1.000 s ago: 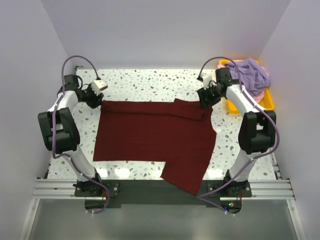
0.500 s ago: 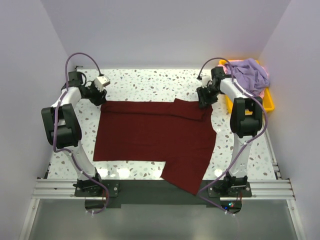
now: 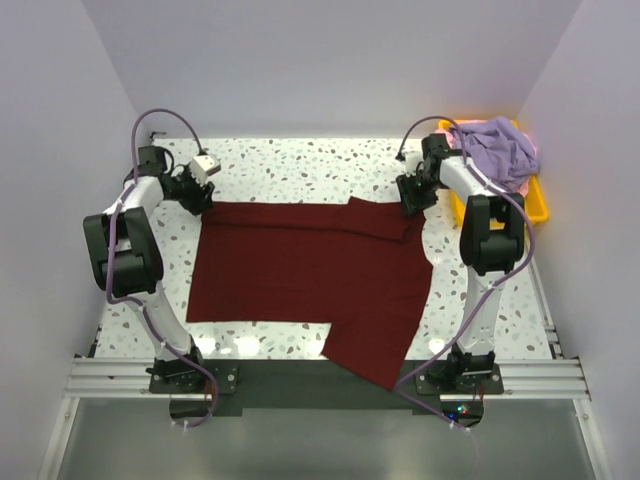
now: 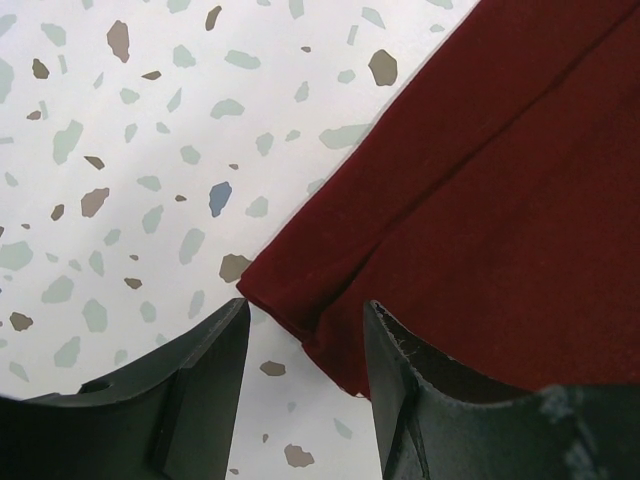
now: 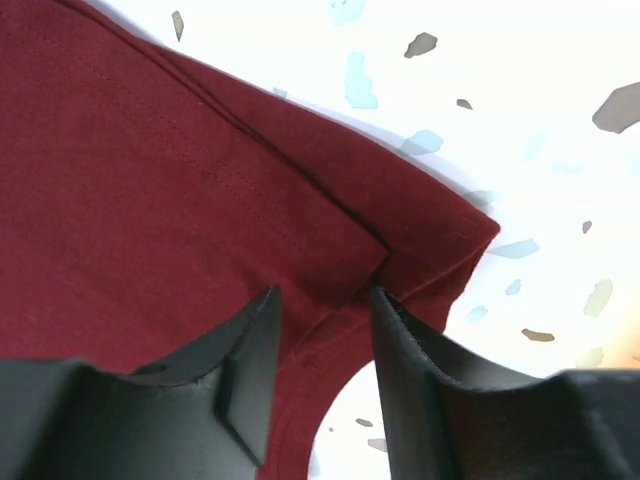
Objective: Fold and stack the t-shirts
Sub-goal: Fold the tshirt
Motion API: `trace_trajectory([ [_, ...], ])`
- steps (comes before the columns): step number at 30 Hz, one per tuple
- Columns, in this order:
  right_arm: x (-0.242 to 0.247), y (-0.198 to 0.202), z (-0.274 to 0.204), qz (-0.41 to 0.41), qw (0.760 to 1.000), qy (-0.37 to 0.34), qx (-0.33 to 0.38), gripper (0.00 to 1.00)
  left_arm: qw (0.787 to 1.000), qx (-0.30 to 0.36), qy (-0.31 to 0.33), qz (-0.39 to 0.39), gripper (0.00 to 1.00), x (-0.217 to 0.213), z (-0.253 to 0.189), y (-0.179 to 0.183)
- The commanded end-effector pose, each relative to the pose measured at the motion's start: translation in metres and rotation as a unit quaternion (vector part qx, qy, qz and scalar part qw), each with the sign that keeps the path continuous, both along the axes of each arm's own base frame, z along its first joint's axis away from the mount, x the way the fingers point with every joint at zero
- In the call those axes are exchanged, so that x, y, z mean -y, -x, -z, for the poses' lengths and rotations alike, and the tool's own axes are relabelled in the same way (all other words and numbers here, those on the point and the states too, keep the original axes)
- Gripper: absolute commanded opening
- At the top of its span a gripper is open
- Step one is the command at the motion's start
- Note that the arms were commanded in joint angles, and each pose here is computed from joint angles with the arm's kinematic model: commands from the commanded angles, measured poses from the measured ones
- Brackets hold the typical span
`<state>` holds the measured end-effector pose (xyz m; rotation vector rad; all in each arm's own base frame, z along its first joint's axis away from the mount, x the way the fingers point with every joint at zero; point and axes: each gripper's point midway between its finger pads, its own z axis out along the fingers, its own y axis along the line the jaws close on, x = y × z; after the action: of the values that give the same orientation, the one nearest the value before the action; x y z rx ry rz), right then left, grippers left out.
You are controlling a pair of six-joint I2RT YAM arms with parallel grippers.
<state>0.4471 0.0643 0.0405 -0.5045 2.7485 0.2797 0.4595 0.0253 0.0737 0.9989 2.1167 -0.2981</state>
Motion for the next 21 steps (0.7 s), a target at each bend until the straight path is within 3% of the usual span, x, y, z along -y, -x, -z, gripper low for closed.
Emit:
trace_trajectory([
  [1, -0.007, 0.0, -0.002, -0.003, 1.0, -0.021, -0.007, 0.41, 0.999, 0.034, 0.0, -0.003, 0.54, 0.001, -0.021, -0.007],
  [4, -0.022, 0.008, -0.014, -0.027, 0.998, -0.064, -0.009, 0.21, 0.999, 0.04, -0.004, -0.003, 0.54, 0.001, -0.026, -0.005],
  [5, -0.026, 0.013, -0.016, -0.036, 0.996, -0.075, -0.01, 0.09, 0.999, 0.038, -0.002, -0.007, 0.54, 0.001, -0.025, -0.003],
  [7, -0.03, 0.018, -0.026, -0.052, 0.995, -0.09, -0.003, 0.0, 0.999, 0.039, 0.001, -0.008, 0.54, 0.001, -0.028, 0.0],
  [13, -0.043, 0.056, -0.053, -0.156, 0.979, -0.128, 0.011, 0.0, 0.999, 0.034, 0.02, -0.006, 0.54, 0.012, -0.034, 0.023],
  [21, -0.04, 0.13, -0.048, -0.295, 0.945, -0.132, -0.051, 0.0, 0.999, 0.035, 0.018, -0.004, 0.54, 0.015, -0.039, 0.04],
])
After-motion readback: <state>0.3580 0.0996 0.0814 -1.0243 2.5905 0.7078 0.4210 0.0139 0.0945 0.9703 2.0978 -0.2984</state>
